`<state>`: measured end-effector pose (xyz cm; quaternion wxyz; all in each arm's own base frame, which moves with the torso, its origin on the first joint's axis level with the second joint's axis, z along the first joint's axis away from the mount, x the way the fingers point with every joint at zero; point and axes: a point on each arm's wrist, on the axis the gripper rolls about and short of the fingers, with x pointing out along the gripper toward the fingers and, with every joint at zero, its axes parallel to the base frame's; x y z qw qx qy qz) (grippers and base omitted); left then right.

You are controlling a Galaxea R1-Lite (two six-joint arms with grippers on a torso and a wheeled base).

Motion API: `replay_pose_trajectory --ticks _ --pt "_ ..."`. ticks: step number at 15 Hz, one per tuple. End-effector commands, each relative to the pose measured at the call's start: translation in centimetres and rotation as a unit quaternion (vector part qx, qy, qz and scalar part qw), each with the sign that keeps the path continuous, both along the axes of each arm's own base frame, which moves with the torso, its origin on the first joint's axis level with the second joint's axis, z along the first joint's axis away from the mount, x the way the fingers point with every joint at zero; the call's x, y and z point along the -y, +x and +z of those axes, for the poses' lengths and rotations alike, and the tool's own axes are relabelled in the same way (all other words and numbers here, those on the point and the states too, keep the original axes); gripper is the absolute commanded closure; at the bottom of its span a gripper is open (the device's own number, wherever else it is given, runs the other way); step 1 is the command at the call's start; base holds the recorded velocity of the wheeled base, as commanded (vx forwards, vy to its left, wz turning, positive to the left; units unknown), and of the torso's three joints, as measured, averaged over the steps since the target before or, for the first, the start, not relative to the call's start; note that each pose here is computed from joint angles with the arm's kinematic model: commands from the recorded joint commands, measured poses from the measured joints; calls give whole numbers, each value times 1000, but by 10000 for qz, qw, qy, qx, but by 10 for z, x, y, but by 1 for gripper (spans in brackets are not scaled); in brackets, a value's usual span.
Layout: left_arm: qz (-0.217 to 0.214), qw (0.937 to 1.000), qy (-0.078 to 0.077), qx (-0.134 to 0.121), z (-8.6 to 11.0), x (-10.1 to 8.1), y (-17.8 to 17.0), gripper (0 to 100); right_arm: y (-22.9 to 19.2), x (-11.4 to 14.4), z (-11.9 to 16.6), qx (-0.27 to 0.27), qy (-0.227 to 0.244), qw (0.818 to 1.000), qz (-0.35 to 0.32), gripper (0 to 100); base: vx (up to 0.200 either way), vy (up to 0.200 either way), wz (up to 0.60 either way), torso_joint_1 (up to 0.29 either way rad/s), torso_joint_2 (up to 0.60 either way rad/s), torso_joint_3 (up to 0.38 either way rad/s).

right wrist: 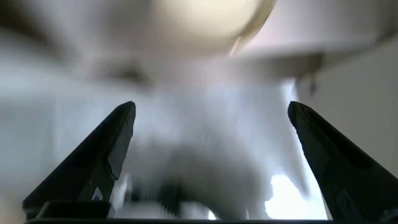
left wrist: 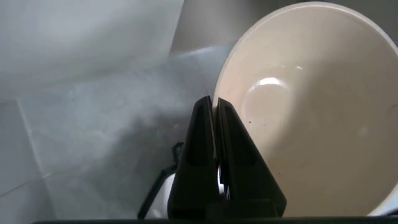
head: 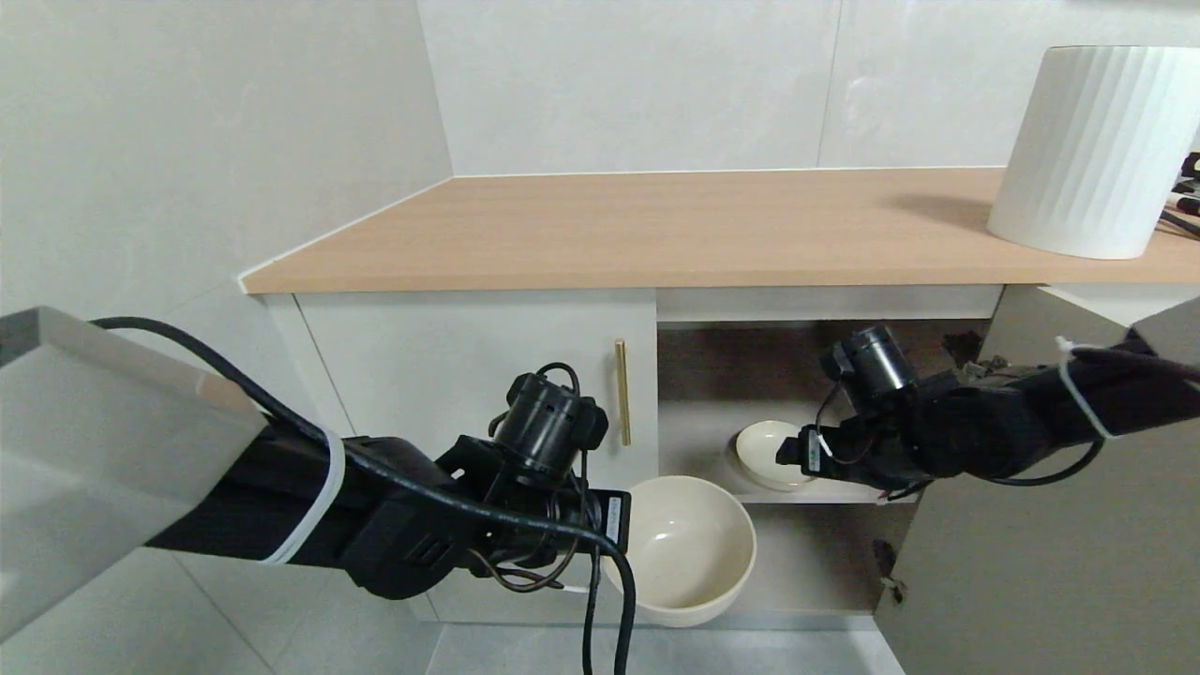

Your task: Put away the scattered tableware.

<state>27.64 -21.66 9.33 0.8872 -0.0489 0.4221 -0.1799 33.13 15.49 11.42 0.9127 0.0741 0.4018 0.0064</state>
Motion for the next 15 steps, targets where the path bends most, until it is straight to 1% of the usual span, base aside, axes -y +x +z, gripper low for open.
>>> replay_pose_trajectory --ticks 1,3,4,5,8,11,13,15 --pt "-57 9999 136 -89 -12 8 -2 100 -66 -13 62 77 311 9960 839 0 0 0 0 0 0 0" --pt "-112 9999 91 3 -11 12 -4 100 -83 -24 61 -276 308 9912 1254 0 0 0 0 0 0 0" --pt "-94 9999 93 45 -11 13 -4 100 -87 -29 59 -361 306 9892 1385 0 0 0 0 0 0 0" --pt "-64 9999 117 104 -9 14 -5 100 -91 -38 49 -511 215 9867 1528 0 0 0 0 0 0 0" --pt "-41 9997 144 209 -4 15 -9 100 -84 -49 24 -842 6 9843 1553 0 0 0 0 0 0 0" --pt "-81 9996 127 236 -2 17 -12 100 -77 -55 8 -1021 -83 9833 1507 0 0 0 0 0 0 0" --pt "-67 9996 144 250 -2 17 -12 100 -75 -57 5 -1053 -51 9839 1445 0 0 0 0 0 0 0" --pt "-90 9996 130 250 -1 19 -14 100 -72 -59 2 -1034 -38 9842 1439 0 0 0 0 0 0 0"
